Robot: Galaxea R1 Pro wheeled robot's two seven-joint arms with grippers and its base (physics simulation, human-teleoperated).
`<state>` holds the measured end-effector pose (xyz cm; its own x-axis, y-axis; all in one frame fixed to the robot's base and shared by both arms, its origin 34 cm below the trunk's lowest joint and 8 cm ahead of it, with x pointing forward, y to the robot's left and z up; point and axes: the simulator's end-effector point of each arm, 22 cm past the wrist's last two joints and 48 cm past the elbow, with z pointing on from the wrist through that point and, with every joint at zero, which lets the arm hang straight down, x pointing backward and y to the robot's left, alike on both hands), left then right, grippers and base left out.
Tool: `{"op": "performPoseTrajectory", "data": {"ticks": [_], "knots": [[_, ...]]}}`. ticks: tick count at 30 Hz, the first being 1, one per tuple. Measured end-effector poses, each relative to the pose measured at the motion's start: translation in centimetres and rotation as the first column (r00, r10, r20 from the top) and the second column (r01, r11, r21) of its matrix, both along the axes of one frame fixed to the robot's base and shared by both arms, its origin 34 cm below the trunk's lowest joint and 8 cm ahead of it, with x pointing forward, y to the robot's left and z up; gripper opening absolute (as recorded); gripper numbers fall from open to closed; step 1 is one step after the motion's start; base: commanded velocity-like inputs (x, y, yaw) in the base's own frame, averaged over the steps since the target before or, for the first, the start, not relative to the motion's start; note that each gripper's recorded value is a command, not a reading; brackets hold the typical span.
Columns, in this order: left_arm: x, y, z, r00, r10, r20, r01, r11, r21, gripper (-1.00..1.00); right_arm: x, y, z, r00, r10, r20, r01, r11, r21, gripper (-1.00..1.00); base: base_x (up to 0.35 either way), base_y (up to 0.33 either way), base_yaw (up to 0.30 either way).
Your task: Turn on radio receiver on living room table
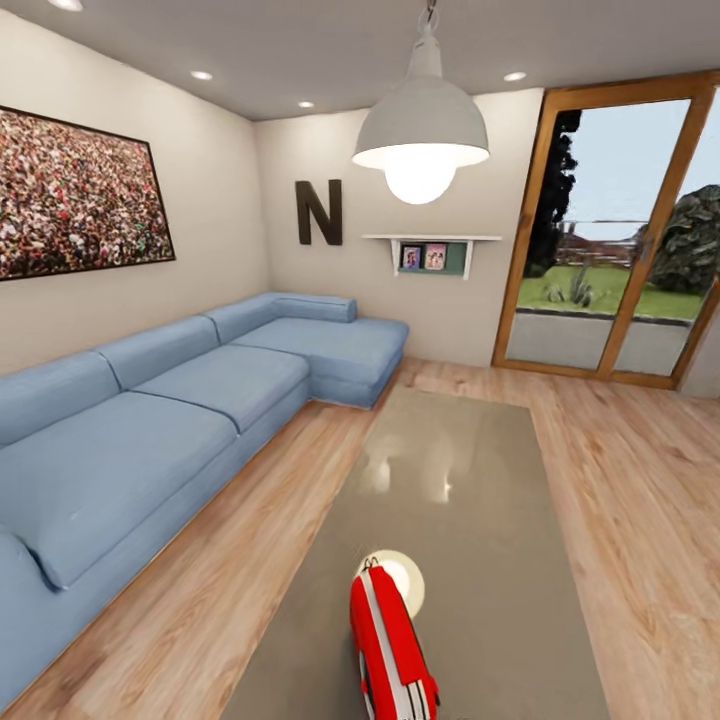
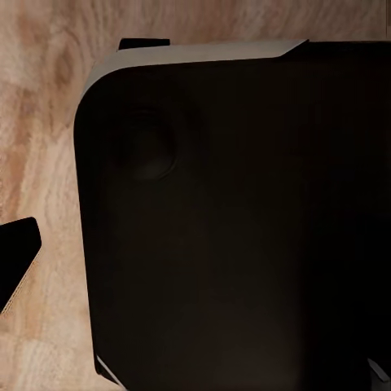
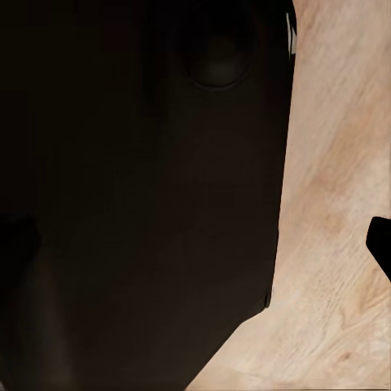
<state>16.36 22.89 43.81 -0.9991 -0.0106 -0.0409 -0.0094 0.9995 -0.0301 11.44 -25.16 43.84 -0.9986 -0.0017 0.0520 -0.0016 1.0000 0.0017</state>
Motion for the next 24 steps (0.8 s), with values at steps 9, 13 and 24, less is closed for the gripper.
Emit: {"op": "performPoseTrajectory", "data": {"ticks": [9, 13, 24], "knots": [[-0.06, 0.03, 0.00, 1.000, 0.000, -0.001, 0.000, 1.000, 0.002, 1.00, 0.00, 0.00, 0.00, 1.000, 0.000, 0.000, 0.000, 1.000, 0.000, 1.00, 0.000, 0.000, -0.282], [-0.07, 0.03, 0.00, 1.000, 0.000, -0.001, 0.000, 1.000, 0.001, 1.00, 0.00, 0.00, 0.00, 1.000, 0.000, 0.000, 0.000, 1.000, 0.000, 1.00, 0.000, 0.000, -0.257], [-0.07, -0.12, 0.00, 1.000, -0.001, -0.001, 0.001, 1.000, -0.001, 1.00, -0.04, -0.03, 0.00, 1.000, 0.000, -0.002, 0.000, 1.000, 0.000, 1.00, 0.000, 0.000, -0.038]]}}
